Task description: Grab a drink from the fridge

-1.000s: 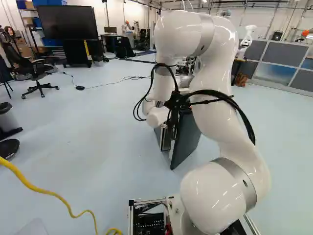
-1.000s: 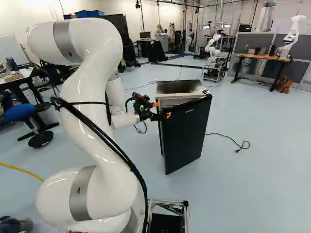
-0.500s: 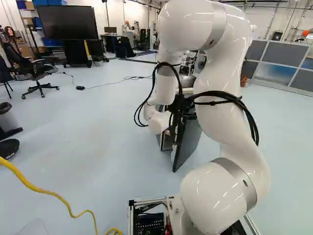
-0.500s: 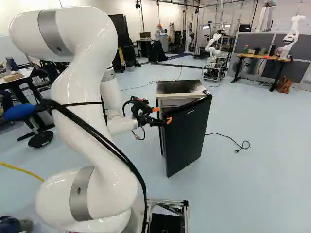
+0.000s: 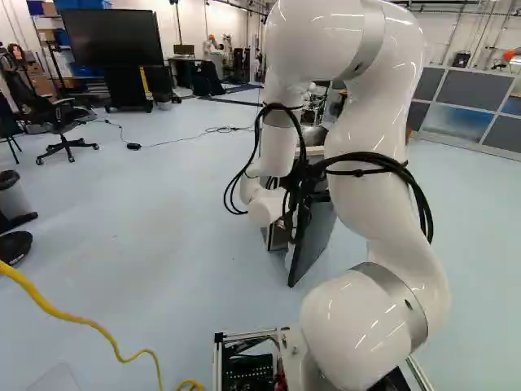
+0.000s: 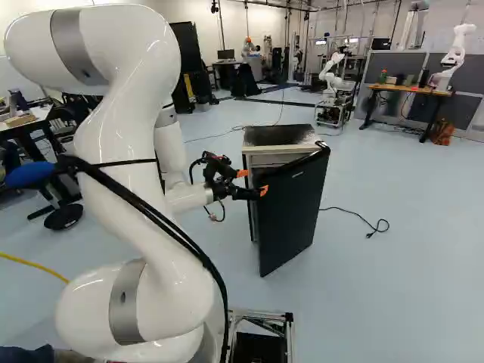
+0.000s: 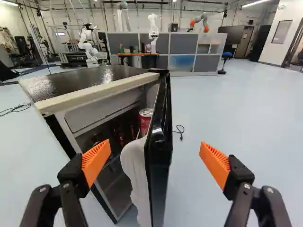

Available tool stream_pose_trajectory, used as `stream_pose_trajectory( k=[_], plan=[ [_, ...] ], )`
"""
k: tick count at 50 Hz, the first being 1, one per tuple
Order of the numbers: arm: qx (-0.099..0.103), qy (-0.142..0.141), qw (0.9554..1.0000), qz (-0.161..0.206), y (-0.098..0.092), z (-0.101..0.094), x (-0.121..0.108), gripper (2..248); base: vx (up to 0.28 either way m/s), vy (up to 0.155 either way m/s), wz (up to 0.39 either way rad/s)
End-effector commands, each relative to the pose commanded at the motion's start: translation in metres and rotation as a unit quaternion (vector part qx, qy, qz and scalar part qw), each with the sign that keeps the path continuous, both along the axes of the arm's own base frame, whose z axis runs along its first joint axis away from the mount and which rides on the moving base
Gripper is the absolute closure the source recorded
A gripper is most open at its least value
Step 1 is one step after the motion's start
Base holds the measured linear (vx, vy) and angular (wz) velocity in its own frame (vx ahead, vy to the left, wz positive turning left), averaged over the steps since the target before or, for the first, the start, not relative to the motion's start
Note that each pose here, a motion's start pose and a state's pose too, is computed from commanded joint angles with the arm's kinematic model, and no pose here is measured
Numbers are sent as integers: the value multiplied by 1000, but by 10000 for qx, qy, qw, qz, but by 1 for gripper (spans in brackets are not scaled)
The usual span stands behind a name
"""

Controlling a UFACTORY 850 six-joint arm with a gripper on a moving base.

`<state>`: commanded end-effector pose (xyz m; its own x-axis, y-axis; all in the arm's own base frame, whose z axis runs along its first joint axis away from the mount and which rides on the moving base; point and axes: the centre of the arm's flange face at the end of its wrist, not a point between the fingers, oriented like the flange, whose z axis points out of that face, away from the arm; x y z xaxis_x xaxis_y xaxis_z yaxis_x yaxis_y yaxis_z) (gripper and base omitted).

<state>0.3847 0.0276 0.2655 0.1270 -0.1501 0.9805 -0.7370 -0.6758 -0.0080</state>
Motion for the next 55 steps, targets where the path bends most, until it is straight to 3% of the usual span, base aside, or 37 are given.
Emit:
stream_pose_trajectory(
  k=[55],
  plan=[
    [-48, 172, 9978, -644, -32, 3, -38, 3, 0, 0, 0]
  ],
)
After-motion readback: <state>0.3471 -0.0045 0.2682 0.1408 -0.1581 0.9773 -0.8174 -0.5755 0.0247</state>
